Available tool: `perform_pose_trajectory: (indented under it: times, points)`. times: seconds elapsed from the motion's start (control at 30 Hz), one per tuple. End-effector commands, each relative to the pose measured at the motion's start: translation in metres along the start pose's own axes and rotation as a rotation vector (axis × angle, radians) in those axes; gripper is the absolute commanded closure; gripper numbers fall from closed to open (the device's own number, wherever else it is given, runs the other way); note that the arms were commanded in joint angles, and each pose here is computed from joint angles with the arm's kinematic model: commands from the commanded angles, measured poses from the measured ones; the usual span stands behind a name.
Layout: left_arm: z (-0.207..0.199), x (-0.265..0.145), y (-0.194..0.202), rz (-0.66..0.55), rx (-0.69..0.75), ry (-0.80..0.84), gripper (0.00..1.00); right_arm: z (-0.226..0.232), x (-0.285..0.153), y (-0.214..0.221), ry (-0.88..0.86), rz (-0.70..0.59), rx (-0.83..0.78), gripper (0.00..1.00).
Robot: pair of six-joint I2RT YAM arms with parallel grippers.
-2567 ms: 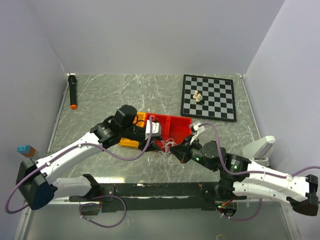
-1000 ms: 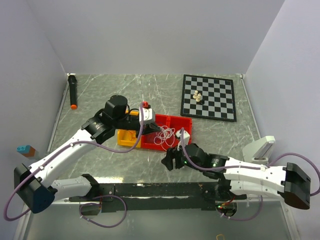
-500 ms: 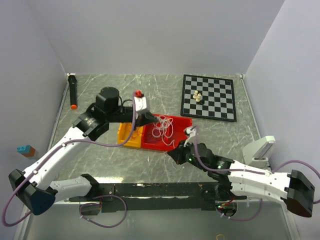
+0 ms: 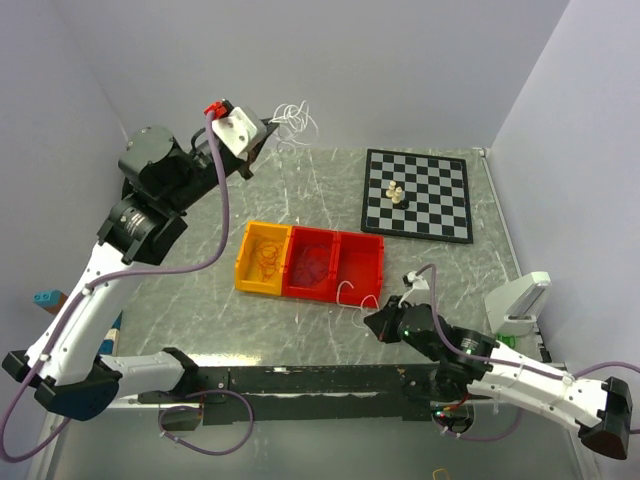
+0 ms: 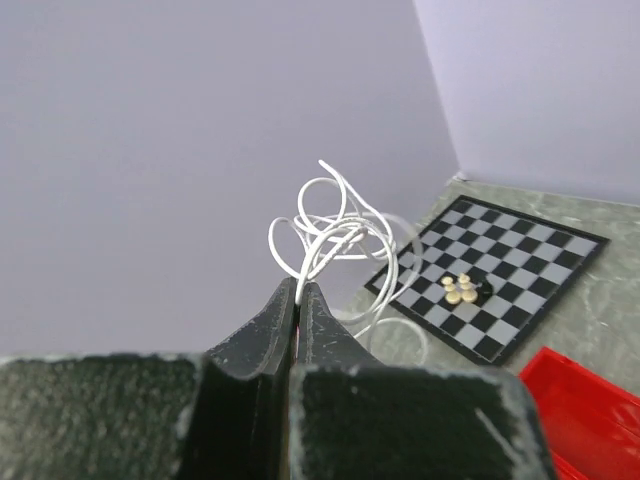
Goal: Untangle the cables
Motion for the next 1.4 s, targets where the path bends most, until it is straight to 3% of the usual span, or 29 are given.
perform_pose_trajectory:
  times: [0.0,0.13,0.3,0.6,0.8,1.03,1.37]
  points:
    - [0.012,0.001,-0.004,0.006,-0.018,-0.057,0.99,0.014,-0.011,-0.023,-0.025,-0.067,0.006,1.00]
    - [-0.016,0.001,0.019,0.042,-0.082,0.048,0.99,0.066,-0.036,-0.085,-0.099,-0.206,-0.079,1.00]
    - [-0.027,-0.003,0.034,0.065,-0.104,0.074,0.99,0.116,-0.045,-0.132,-0.132,-0.273,-0.218,1.00]
    - [-0.036,-0.017,0.036,0.066,-0.095,0.100,0.99,0.138,-0.021,-0.177,-0.132,-0.312,-0.281,1.00]
    - [-0.042,-0.024,0.034,0.051,-0.095,0.122,0.99,0.116,0.012,-0.169,-0.083,-0.267,-0.272,1.00]
    - [-0.051,-0.030,0.029,0.030,-0.105,0.174,0.99,0.060,0.045,-0.136,0.138,-0.147,-0.231,1.00]
    - [-0.077,-0.034,0.028,0.005,-0.120,0.342,0.99,0.003,0.050,-0.085,0.312,-0.044,-0.079,1.00]
Point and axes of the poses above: each gripper's point midway between its finger pads, its own x axis out along the fingers, its own z axis along the line the jaws close on, y = z × x, the point moved 2 cm from there along -x, back along the fingers, and after that the axes turned 4 degrees about x, right-handed, at the moved point
